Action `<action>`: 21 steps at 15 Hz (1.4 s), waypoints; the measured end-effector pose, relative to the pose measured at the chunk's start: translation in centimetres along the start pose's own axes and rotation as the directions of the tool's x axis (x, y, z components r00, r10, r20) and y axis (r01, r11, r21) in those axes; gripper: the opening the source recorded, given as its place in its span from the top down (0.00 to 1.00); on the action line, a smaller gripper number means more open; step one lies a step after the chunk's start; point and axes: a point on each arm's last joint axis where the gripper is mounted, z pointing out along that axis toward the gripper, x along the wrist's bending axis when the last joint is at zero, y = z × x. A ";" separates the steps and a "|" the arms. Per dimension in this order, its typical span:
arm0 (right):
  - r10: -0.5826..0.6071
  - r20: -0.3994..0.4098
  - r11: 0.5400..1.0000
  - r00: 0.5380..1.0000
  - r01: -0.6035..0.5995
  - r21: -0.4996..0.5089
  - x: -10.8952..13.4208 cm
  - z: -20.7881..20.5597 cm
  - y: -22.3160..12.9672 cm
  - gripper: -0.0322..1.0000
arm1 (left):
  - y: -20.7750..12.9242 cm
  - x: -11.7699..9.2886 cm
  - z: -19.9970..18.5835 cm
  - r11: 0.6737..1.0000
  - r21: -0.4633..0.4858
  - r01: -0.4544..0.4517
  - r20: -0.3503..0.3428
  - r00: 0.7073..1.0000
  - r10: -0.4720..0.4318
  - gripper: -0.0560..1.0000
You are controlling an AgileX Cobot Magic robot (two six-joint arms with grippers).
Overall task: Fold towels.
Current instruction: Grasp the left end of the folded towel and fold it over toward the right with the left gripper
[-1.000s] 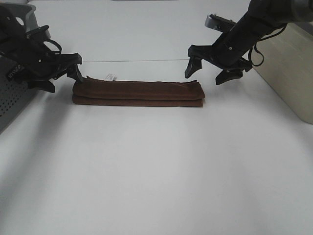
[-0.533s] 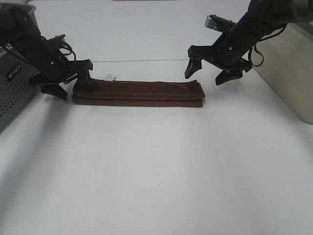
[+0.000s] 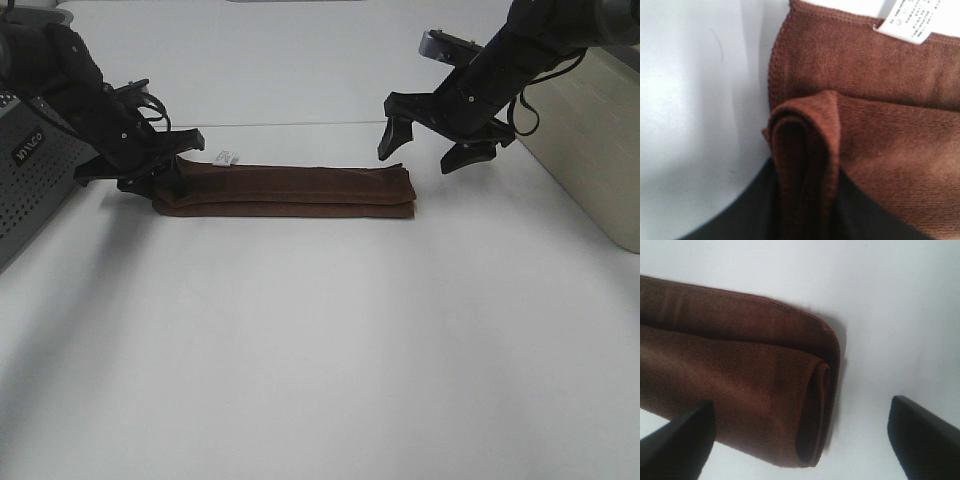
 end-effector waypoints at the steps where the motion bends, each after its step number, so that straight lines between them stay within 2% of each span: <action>1: 0.000 0.000 1.000 1.000 0.000 0.000 0.0 0.0 0.0 0.12 | 0.0 0.0 0.1 1.000 0.001 0.003 0.002 1.000 -0.003 0.85; 4: 0.000 0.000 1.000 1.000 0.000 0.000 0.0 0.0 0.0 0.12 | 0.0 -0.1 -0.1 1.000 -0.002 0.001 0.003 1.000 -0.001 0.87; 6: 0.000 0.000 1.000 1.000 0.000 0.002 0.0 0.0 0.0 0.12 | 0.7 -0.4 -1.3 0.999 0.007 -0.039 -0.021 0.999 0.039 0.87; 9: 0.001 -0.005 1.000 1.000 -0.001 0.024 0.0 0.0 -0.2 0.12 | 2.8 -2.7 -5.3 0.996 -0.022 -0.089 -0.041 0.995 0.088 0.87; 11: 0.001 -0.010 0.999 1.000 0.000 0.054 0.1 0.0 -0.5 0.12 | 3.3 -5.1 -7.0 0.994 -0.055 -0.097 -0.013 0.995 0.096 0.87; 15: -0.019 -0.028 0.999 0.999 0.020 0.037 1.2 -3.2 0.1 0.12 | 0.7 -11.3 -5.8 0.983 -0.040 -0.177 0.037 0.983 0.179 0.87; 16: -0.020 -0.032 0.999 0.999 0.021 0.030 1.5 -4.1 0.3 0.12 | 0.0 -13.2 -5.3 0.979 -0.067 -0.195 0.068 0.978 0.199 0.87; 17: -0.007 -0.029 1.000 1.000 0.008 0.024 1.8 -5.3 0.4 0.12 | -1.2 -16.1 -4.0 0.973 -0.108 -0.203 0.140 0.966 0.217 0.87; 20: 0.008 0.003 0.997 1.000 -0.008 0.081 1.6 -5.5 -0.1 0.12 | -3.0 -18.9 -1.4 0.986 -0.107 -0.129 0.248 0.957 0.152 0.84; 21: 0.003 0.015 0.995 1.000 -0.005 0.097 1.5 -5.5 -0.2 0.12 | -3.3 -19.5 -0.9 0.988 -0.115 -0.100 0.274 0.953 0.129 0.76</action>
